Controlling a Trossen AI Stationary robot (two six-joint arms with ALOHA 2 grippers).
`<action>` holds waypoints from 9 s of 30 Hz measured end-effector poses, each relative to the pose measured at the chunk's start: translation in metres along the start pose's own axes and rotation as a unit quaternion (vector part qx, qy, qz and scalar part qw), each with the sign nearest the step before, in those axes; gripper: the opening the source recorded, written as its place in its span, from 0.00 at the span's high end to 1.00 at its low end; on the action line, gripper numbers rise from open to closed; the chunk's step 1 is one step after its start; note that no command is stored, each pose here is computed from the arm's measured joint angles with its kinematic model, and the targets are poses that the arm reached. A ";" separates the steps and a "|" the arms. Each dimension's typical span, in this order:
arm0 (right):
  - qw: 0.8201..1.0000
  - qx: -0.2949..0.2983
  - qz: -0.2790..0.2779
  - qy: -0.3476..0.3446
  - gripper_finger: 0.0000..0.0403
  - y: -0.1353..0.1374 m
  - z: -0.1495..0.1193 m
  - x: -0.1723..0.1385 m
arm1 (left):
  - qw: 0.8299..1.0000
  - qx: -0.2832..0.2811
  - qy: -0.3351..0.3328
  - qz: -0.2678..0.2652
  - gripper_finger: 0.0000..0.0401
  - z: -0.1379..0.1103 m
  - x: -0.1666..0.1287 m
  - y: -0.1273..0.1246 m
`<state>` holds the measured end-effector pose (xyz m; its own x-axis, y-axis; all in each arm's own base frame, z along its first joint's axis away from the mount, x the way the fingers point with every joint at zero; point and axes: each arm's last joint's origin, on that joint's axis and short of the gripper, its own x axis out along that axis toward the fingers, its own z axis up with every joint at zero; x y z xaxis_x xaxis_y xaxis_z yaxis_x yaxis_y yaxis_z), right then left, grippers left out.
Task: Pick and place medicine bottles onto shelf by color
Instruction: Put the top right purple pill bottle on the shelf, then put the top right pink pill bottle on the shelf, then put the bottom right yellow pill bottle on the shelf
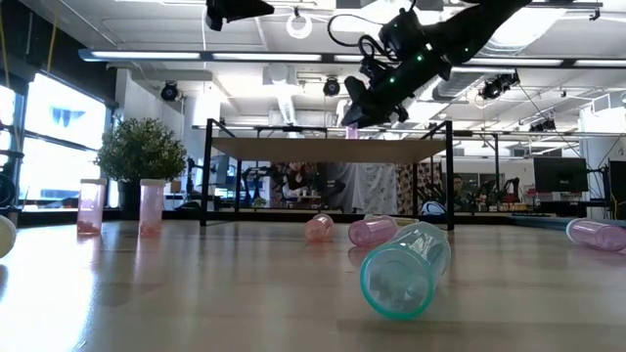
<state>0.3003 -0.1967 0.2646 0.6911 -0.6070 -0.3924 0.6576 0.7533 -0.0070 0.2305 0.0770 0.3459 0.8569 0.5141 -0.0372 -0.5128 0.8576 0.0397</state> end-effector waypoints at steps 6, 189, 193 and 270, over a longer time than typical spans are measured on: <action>1.000 -0.003 -0.014 0.000 0.58 -0.001 0.009 -0.002 | 1.000 0.000 0.000 0.000 0.43 0.000 0.000 0.000; 0.995 0.032 -0.056 0.073 0.58 0.011 0.114 -0.065 | 0.866 -0.056 0.483 0.119 0.72 -0.036 0.101 0.141; 0.995 0.032 -0.056 0.073 0.58 0.011 0.114 -0.065 | 0.864 -0.049 0.484 0.131 0.72 -0.037 0.101 0.145; 0.971 0.069 0.020 0.230 0.58 0.040 0.113 -0.115 | 0.894 -0.065 0.438 0.069 0.55 0.026 0.071 0.113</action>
<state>0.2805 -0.1253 0.4132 0.5308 -0.3765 -0.7592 0.6887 0.7137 0.1276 0.2345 0.2102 0.3737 0.4452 0.3811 -0.8103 -0.6605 0.7508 -0.0098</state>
